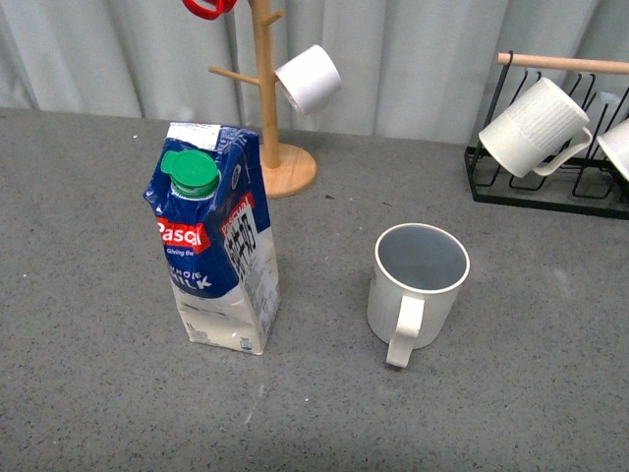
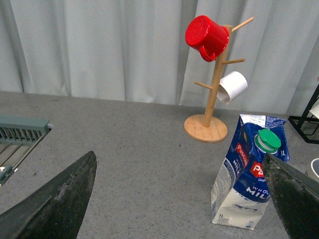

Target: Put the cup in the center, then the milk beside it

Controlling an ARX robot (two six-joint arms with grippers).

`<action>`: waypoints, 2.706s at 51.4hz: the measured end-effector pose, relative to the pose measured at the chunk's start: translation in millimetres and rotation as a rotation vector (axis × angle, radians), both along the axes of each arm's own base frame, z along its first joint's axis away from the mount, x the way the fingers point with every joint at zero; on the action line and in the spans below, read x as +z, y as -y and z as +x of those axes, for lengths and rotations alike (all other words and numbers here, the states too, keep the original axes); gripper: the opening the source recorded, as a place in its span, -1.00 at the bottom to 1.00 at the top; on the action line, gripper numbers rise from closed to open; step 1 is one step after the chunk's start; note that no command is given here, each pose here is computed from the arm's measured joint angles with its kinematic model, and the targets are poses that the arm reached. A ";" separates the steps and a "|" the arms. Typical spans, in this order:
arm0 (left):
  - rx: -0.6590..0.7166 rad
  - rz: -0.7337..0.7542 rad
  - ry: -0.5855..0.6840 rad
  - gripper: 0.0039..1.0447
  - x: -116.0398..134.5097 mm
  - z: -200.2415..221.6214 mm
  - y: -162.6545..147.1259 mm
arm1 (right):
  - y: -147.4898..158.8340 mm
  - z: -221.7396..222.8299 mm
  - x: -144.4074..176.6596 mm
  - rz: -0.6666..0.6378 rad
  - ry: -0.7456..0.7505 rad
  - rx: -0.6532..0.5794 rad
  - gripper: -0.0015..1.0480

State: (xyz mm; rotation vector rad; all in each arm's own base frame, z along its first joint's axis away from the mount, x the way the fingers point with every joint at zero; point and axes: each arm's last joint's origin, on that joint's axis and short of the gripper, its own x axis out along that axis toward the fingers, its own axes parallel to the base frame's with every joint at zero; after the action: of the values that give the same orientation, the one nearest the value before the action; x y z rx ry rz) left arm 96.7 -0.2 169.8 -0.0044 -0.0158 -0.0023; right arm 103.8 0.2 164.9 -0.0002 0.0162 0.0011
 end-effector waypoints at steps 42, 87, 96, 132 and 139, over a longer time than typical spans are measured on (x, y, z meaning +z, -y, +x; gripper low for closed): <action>0.000 0.000 0.000 0.88 0.0 0.0 0.0 | -0.1 -6.2 0.2 0.001 0.018 0.003 0.86; -0.056 -0.054 -0.274 0.88 -14.9 88.7 22.0 | -0.1 -6.2 0.2 0.000 0.019 0.003 0.82; -0.092 -0.048 -0.321 0.88 -21.5 98.0 38.4 | -0.1 -6.2 0.2 0.000 0.019 0.002 0.82; -0.264 -0.034 -0.364 0.88 -33.8 113.2 72.8 | -0.1 -6.2 0.2 0.000 0.019 0.003 0.82; -0.301 -0.020 -0.370 0.88 -35.4 111.8 82.3 | -0.1 -6.2 0.4 0.000 0.019 0.003 0.82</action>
State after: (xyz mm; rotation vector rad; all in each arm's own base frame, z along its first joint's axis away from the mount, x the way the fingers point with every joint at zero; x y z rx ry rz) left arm 208.5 -82.5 134.4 -0.0271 0.3551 -0.3018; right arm 97.6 0.3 165.2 -0.0002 -0.0032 0.0038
